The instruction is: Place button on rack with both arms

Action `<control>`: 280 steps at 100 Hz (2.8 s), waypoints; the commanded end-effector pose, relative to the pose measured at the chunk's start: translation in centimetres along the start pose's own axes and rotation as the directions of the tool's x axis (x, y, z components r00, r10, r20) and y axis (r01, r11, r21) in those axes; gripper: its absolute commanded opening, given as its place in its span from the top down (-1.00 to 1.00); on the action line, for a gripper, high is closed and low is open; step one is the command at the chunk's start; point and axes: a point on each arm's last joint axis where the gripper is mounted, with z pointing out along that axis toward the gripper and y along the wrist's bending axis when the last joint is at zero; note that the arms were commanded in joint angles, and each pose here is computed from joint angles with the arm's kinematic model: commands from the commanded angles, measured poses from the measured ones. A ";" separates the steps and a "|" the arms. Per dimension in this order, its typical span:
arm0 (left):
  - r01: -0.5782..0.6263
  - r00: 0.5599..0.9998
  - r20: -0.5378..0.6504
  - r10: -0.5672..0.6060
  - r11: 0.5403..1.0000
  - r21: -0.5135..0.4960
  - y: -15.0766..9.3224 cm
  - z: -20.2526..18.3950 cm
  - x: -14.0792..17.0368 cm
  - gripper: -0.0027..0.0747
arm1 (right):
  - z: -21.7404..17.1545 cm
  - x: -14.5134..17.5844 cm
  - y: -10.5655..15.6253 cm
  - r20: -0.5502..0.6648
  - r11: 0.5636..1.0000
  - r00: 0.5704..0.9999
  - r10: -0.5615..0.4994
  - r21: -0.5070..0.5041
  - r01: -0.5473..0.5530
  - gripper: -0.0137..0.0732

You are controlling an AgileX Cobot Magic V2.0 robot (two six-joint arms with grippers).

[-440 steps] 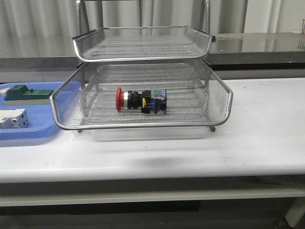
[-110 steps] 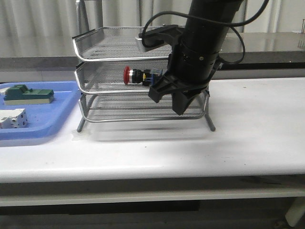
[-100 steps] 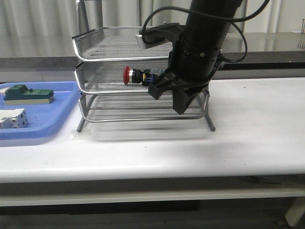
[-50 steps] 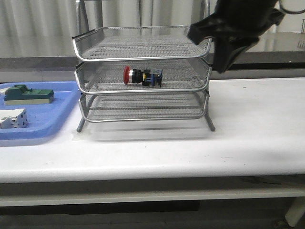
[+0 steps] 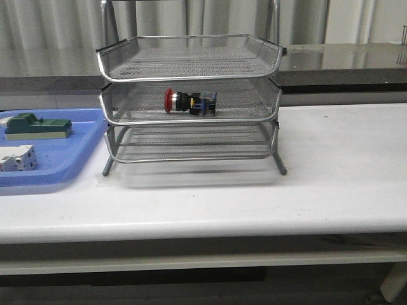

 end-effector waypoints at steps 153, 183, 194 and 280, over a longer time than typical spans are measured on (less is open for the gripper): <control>0.022 0.995 0.093 -0.019 0.999 -0.032 0.3 -0.1 -1.6 0.92 | -10.9 8.2 -0.7 0.531 0.995 0.847 0.024 0.068 -0.071 0.85; 0.022 0.995 0.093 -0.019 0.999 -0.032 0.3 -0.1 -1.6 0.92 | -9.4 13.4 0.2 0.645 0.995 0.761 0.069 0.013 -0.101 0.85; 0.022 0.995 0.093 -0.019 0.999 -0.032 0.3 -0.1 -1.6 0.92 | -8.6 15.6 0.4 0.665 0.994 0.743 0.078 0.002 -0.107 0.85; 0.022 0.995 0.093 -0.019 0.999 -0.032 0.3 -0.1 -1.6 0.92 | -5.4 20.7 1.1 0.703 0.993 0.705 0.090 -0.012 -0.114 0.85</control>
